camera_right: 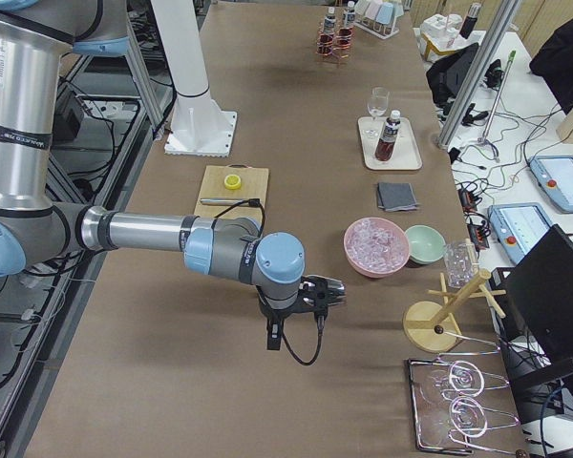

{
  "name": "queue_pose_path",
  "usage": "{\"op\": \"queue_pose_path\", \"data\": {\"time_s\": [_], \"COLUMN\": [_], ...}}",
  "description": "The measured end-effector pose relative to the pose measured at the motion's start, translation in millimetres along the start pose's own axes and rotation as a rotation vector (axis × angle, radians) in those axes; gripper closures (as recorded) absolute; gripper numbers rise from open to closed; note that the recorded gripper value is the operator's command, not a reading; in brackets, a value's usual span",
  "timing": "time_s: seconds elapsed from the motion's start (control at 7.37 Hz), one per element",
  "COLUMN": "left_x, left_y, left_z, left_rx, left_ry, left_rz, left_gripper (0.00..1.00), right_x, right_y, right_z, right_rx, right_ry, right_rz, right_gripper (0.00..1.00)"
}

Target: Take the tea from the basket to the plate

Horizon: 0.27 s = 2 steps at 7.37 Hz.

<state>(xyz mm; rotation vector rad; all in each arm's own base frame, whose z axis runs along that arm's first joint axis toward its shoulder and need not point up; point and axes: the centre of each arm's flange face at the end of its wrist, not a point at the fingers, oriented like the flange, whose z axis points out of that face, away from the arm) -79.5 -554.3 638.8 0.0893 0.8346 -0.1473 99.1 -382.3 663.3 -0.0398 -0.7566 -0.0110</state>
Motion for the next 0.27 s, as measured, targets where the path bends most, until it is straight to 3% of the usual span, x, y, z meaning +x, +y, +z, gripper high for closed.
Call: {"op": "queue_pose_path", "data": {"time_s": [0.27], "left_x": [2.7], "left_y": [0.1], "left_z": [1.0], "left_rx": [-0.001], "left_ry": [0.0], "left_rz": [0.006], "left_gripper": [0.02], "right_x": [-0.1], "right_y": [-0.5], "right_z": [0.0], "right_rx": [0.001], "right_ry": [-0.001], "right_rz": [0.0], "right_gripper": [0.0]}}
